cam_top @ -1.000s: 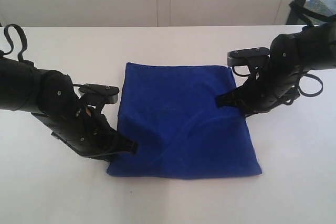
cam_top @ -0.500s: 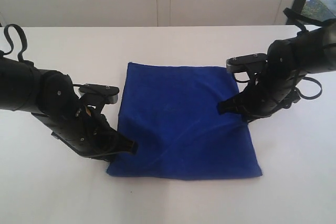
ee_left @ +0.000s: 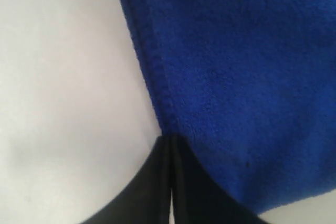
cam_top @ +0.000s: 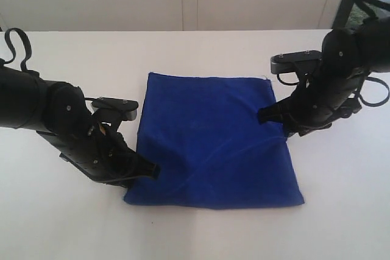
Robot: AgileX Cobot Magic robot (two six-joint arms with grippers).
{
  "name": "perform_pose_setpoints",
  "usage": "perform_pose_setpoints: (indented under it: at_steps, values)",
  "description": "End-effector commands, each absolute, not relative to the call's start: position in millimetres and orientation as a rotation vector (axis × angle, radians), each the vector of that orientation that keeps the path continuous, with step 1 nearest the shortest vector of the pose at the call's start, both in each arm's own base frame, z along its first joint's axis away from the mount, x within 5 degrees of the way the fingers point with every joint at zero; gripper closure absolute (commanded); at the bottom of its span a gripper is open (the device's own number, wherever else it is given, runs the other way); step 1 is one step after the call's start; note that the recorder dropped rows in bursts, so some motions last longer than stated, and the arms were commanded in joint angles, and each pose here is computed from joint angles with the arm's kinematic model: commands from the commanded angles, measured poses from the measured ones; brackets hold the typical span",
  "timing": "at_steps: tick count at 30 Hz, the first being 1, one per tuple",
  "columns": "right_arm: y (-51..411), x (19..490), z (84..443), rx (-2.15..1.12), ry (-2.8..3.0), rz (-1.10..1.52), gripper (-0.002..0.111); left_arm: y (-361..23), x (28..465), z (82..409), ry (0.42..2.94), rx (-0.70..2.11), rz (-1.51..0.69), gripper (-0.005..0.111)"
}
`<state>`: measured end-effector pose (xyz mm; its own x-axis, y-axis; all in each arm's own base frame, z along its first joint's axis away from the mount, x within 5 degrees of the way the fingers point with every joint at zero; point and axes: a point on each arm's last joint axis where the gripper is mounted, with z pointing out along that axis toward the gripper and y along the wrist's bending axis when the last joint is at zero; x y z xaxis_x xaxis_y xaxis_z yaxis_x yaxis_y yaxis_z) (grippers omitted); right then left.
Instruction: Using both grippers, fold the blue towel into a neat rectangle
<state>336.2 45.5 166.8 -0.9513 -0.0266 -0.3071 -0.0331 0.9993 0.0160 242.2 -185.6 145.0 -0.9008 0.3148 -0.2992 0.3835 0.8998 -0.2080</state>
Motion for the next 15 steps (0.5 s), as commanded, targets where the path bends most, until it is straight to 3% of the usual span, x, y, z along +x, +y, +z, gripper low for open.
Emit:
perform_pose_setpoints:
  at_steps: [1, 15]
  values:
    - [48, 315, 174, -0.038, 2.875, 0.041, 0.08, -187, 241, 145, 2.817, 0.531, -0.39, 0.107]
    - [73, 277, 149, -0.116, 2.891, 0.107, 0.081, -187, 240, 145, 2.819, 0.532, -0.39, 0.107]
